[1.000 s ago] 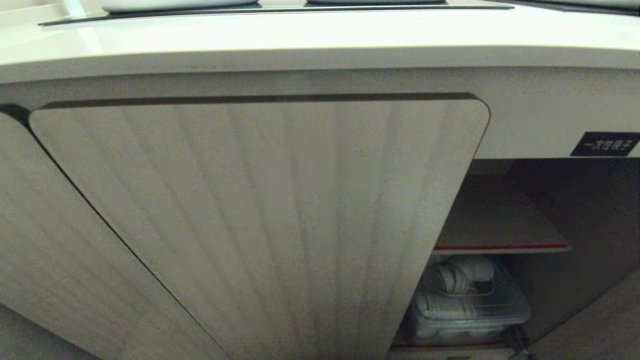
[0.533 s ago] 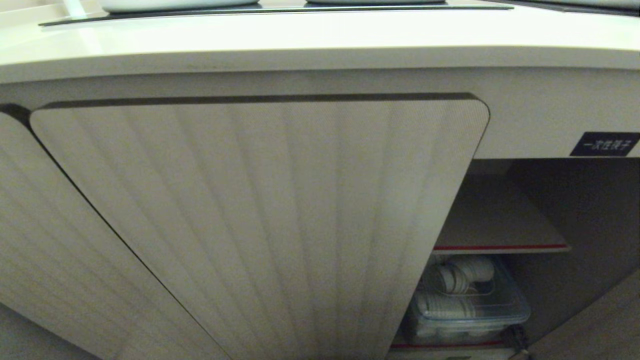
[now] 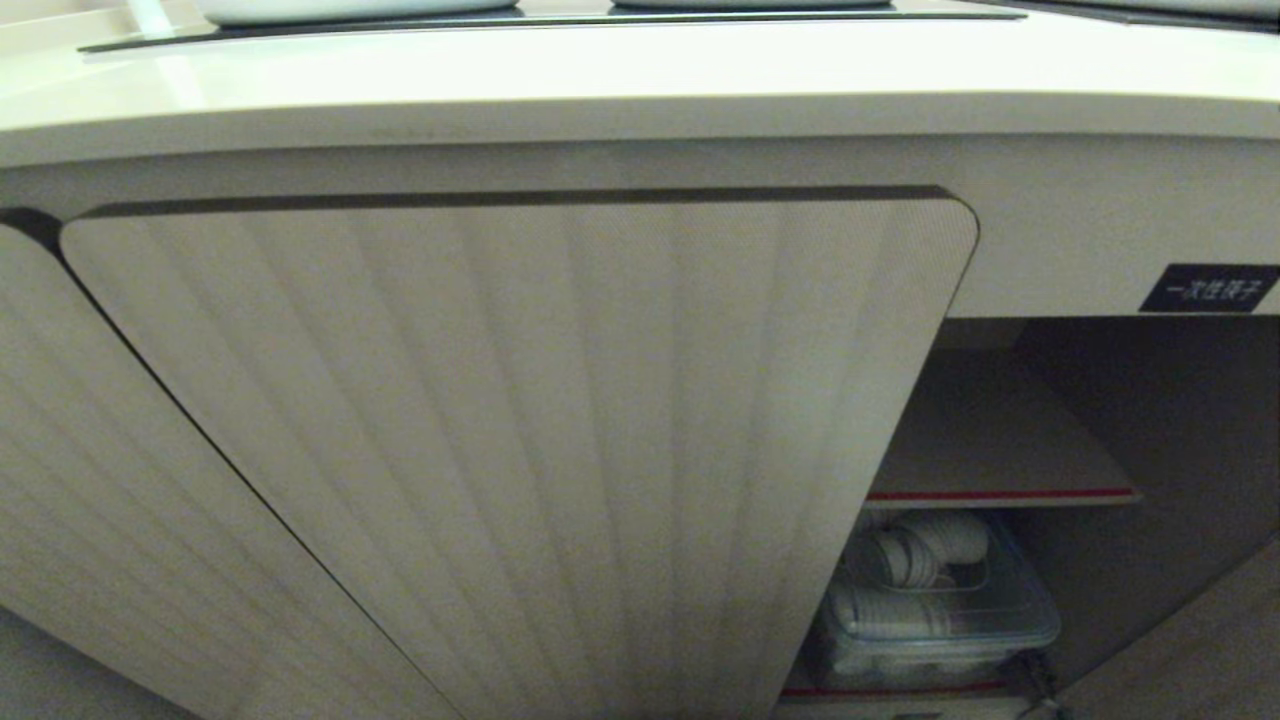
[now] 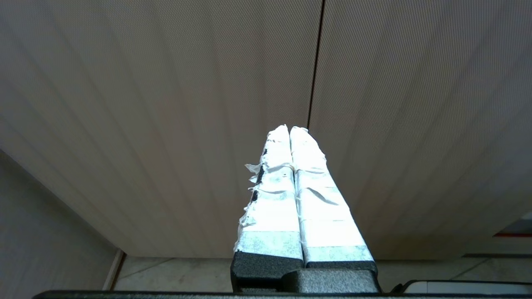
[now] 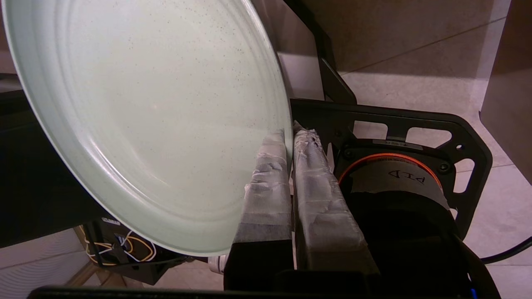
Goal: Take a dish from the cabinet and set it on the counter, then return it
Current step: Put it back into the cabinet
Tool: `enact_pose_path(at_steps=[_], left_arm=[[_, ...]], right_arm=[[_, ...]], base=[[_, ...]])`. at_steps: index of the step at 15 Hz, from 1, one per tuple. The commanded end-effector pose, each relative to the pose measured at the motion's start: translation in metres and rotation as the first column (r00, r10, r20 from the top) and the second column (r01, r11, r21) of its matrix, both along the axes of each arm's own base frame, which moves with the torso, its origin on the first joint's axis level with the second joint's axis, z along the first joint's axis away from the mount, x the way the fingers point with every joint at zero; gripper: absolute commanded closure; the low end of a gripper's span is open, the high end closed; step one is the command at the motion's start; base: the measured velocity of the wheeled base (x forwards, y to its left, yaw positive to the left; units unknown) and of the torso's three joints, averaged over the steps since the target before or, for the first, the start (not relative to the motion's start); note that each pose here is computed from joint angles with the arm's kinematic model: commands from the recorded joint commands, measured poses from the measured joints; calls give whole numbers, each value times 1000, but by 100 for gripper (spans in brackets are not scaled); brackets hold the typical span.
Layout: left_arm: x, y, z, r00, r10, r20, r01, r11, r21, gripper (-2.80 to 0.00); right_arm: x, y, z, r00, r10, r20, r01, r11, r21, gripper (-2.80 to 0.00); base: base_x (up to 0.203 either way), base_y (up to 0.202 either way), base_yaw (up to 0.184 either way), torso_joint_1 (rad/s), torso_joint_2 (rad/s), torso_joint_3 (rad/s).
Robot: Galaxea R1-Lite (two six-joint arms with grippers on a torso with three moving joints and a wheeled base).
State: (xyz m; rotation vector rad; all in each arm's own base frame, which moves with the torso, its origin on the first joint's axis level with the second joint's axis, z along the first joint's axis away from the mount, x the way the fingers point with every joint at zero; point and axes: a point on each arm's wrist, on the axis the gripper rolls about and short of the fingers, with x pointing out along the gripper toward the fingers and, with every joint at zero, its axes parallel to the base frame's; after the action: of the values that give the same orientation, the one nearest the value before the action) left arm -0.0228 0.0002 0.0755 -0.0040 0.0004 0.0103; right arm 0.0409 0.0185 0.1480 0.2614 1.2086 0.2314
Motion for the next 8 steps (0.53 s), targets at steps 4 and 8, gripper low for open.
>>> enact_pose_path(at_steps=[4,8], left_arm=[[0,0,0,1000,0,0,0,1000,-1,0],[0,0,0,1000,0,0,0,1000,-1,0]], right_arm=[[1,0,2,999,-39,1,39,999,-8,0],[2,0,5,998,-69,7,69,998,-4,0]], base=[[0,0,0,0,0,0],[0,0,0,0,0,0]])
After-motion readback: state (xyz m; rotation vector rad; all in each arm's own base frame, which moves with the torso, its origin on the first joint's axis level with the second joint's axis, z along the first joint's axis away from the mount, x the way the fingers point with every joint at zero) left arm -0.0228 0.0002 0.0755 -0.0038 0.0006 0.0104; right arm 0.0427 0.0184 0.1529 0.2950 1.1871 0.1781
